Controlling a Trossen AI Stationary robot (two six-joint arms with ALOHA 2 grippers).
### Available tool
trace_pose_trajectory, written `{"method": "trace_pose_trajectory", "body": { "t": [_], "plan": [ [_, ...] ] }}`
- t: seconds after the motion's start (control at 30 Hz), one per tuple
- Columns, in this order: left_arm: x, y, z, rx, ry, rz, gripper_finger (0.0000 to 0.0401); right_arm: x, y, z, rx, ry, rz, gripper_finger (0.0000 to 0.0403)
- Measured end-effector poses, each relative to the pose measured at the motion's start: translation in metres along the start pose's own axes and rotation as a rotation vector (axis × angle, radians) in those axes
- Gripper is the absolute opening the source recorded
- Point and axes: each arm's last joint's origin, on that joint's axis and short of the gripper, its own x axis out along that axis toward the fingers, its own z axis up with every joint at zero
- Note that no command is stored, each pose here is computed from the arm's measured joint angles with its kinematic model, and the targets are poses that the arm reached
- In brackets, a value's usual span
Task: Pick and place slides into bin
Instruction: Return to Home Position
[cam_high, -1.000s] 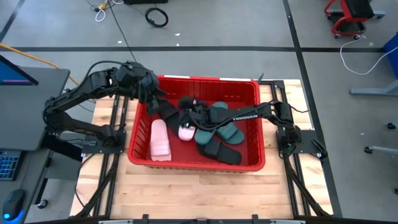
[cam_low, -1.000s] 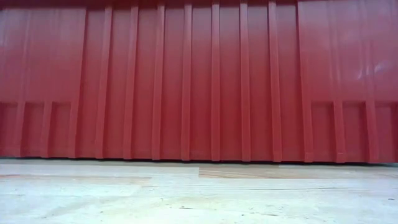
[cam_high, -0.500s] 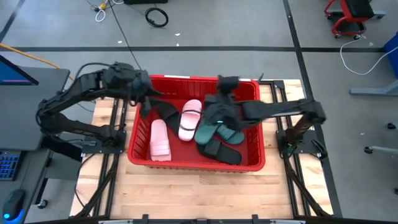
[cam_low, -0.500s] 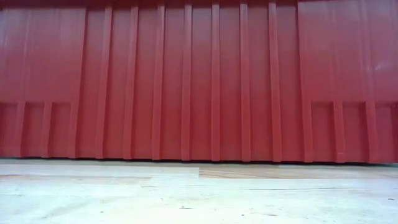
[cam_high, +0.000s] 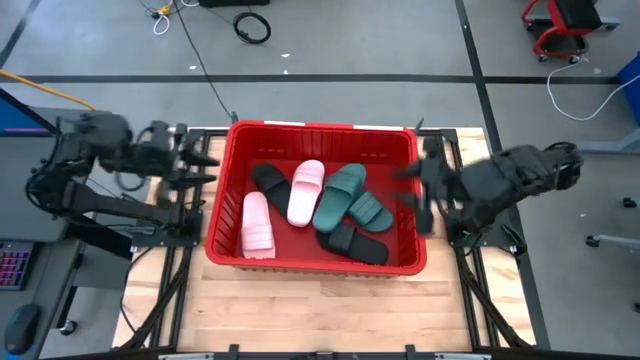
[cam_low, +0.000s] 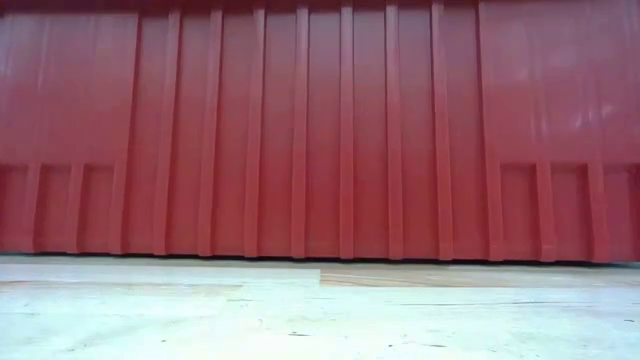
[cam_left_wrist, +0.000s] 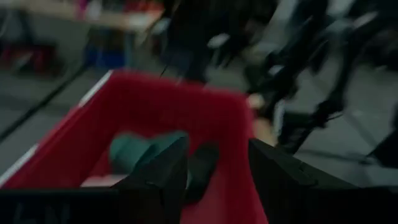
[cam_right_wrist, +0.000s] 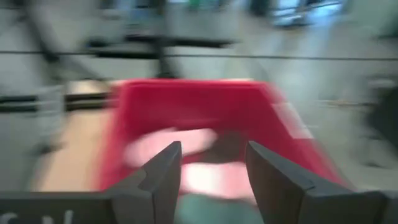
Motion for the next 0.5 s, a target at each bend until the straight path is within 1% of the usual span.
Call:
{"method": "trace_pose_trajectory", "body": {
  "t": [0.03, 0.07, 0.13, 0.17, 0.23, 0.3, 0.37, 0.5],
  "plan": [
    [-0.004, -0.002, 0.000, 0.016, -0.043, -0.030, 0.0173, -0.003, 0.005, -0.003, 0.016, 0.006, 0.080, 0.0185],
    [-0.007, -0.004, -0.001, 0.039, -0.085, -0.059, 0.0173, -0.005, 0.011, -0.006, 0.029, 0.009, 0.126, 0.0185],
    [-0.011, -0.007, -0.004, 0.078, -0.173, -0.110, 0.0174, -0.007, 0.023, -0.013, 0.026, 0.017, 0.154, 0.0185],
    [-0.011, -0.008, -0.007, 0.096, -0.192, -0.127, 0.0175, -0.008, 0.028, -0.017, 0.011, 0.018, 0.143, 0.0185],
    [-0.011, -0.007, -0.016, 0.115, -0.195, -0.145, 0.0177, -0.012, 0.033, -0.024, -0.007, 0.006, 0.078, 0.0185],
    [-0.012, -0.005, -0.028, 0.100, -0.177, -0.122, 0.0179, -0.015, 0.036, -0.033, -0.009, -0.010, 0.007, 0.0185],
    [-0.013, -0.001, -0.042, 0.076, -0.167, -0.089, 0.0180, -0.016, 0.038, -0.047, -0.024, -0.006, -0.032, 0.0185],
    [-0.018, 0.006, -0.068, 0.076, -0.164, -0.065, 0.0178, -0.021, 0.037, -0.079, -0.033, 0.026, -0.008, 0.0185]
  ]
}}
